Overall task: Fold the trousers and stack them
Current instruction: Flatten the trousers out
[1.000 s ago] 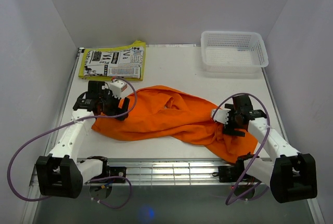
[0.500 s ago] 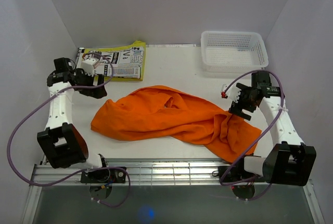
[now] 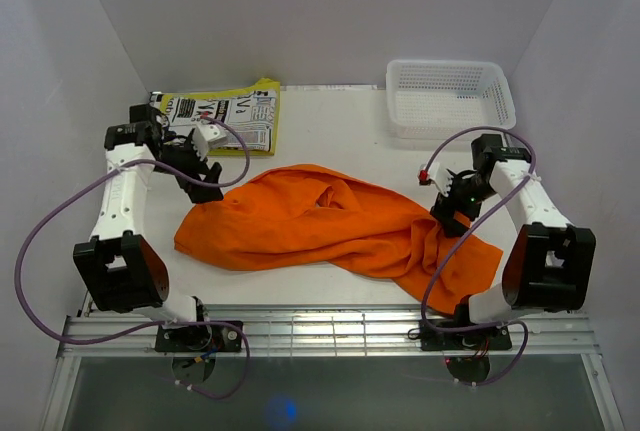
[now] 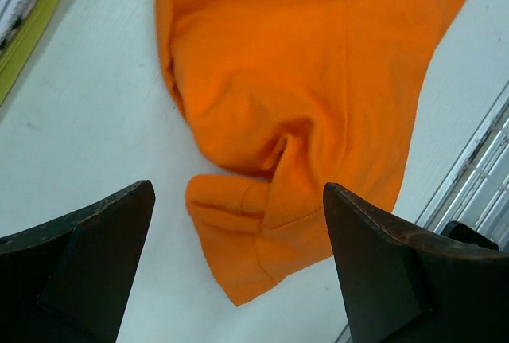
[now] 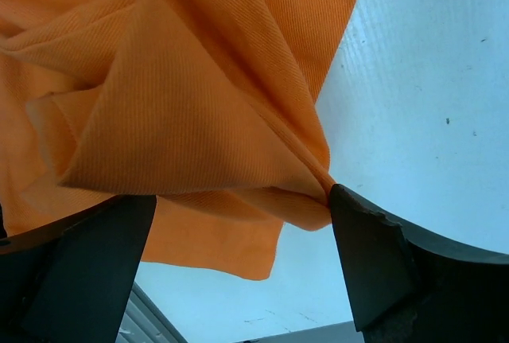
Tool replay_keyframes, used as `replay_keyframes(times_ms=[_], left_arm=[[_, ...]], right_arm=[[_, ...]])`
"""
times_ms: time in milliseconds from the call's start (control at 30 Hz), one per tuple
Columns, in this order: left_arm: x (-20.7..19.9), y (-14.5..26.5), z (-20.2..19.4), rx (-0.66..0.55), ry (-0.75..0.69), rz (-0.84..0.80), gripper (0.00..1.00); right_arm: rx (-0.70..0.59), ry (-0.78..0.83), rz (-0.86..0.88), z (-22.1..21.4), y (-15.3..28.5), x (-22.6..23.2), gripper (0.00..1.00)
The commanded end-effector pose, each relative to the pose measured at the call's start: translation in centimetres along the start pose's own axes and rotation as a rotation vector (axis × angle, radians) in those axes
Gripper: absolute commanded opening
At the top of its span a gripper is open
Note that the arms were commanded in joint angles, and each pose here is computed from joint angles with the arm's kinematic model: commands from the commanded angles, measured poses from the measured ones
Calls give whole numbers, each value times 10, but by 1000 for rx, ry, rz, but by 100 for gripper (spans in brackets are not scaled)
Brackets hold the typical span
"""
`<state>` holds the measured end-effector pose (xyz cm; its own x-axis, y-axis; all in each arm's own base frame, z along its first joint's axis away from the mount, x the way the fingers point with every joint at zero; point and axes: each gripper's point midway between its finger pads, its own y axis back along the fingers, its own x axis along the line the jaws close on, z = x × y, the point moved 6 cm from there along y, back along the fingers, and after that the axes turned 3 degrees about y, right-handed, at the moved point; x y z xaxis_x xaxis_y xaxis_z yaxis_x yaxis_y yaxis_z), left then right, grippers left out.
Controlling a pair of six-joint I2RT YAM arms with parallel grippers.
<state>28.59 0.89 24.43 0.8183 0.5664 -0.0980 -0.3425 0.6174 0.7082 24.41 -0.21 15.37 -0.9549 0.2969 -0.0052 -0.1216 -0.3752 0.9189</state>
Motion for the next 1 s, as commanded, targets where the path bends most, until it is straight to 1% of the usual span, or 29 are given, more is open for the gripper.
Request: replay_keyframes(times_ms=[0, 33, 167, 200, 267, 300, 333, 367, 400, 433, 467, 500, 567, 600, 633, 667, 700, 733, 767, 800, 833, 867, 900, 933, 967], left_arm=[[-18, -10, 9, 39, -162, -8, 98], [-18, -17, 9, 72, -190, -1, 98], [-18, -34, -13, 144, -163, -34, 98], [-18, -37, -17, 153, -166, -38, 98], [-20, -42, -29, 187, -175, -53, 91], [-20, -43, -31, 198, -185, -53, 84], [-20, -44, -32, 208, -191, -56, 75], [-19, -44, -31, 210, -192, -54, 60], [-15, -43, -26, 202, -196, -48, 52], [-16, -41, -24, 202, -192, -59, 40], [-14, -40, -19, 191, -188, -58, 6], [-9, -36, -5, 157, -196, -43, 1], [-4, -31, 11, 111, -194, -24, 0], [-4, -30, 21, 67, -162, -22, 0], [5, -26, 38, 19, -170, 12, 0], [11, -25, 48, -14, -155, 32, 0], [16, -26, 56, -46, -86, 56, 0], [34, -31, 69, -87, -86, 108, 0], [45, -36, 72, -100, -51, 143, 0], [62, -41, 81, -145, 0, 206, 0], [78, -45, 79, -128, 42, 274, 0], [96, -63, 71, -100, 100, 294, 2], [109, -73, 67, -80, 143, 316, 12], [125, -73, 71, -64, 203, 379, 39], [141, -95, 54, -3, 276, 379, 51]], right_arm=[[21, -57, 17, -3, -8, -9, 94], [37, -71, 49, -7, -14, -5, 93], [63, -90, 94, -17, -26, 9, 89], [71, -83, 94, -20, -28, 11, 83], [73, -71, 84, -22, -32, 14, 71], [72, -66, 75, -22, -31, 14, 64], [67, -58, 65, -21, -30, 12, 49], [60, -48, 46, -18, -26, 7, 40], [54, -45, 31, -15, -22, 3, 16], [48, -41, 13, -12, -18, -1, 8], [40, -37, -7, -9, -13, -6, 8], [24, -30, -47, -3, -3, -16, 8], [-5, -18, -91, 5, 10, -26, 8], [-29, -5, -132, 12, 22, -36, 8], [-39, -1, -148, 14, 27, -40, 8], [-46, 3, -162, 17, 31, -45, 8], [-51, 4, -178, 18, 35, -51, 8], [-55, 7, -206, 22, 39, -63, 8], [-56, -10, -218, 23, 40, -70, 8], [-40, -30, -203, 21, 32, -79, 8], [-40, -34, -232, 23, 34, -91, 8], [-33, -46, -235, 22, 30, -97, 8], [-6, -85, -220, 17, 19, -104, 11], [3, -94, -250, 16, 18, -115, 19], [22, -109, -251, 14, 15, -120, 28]])
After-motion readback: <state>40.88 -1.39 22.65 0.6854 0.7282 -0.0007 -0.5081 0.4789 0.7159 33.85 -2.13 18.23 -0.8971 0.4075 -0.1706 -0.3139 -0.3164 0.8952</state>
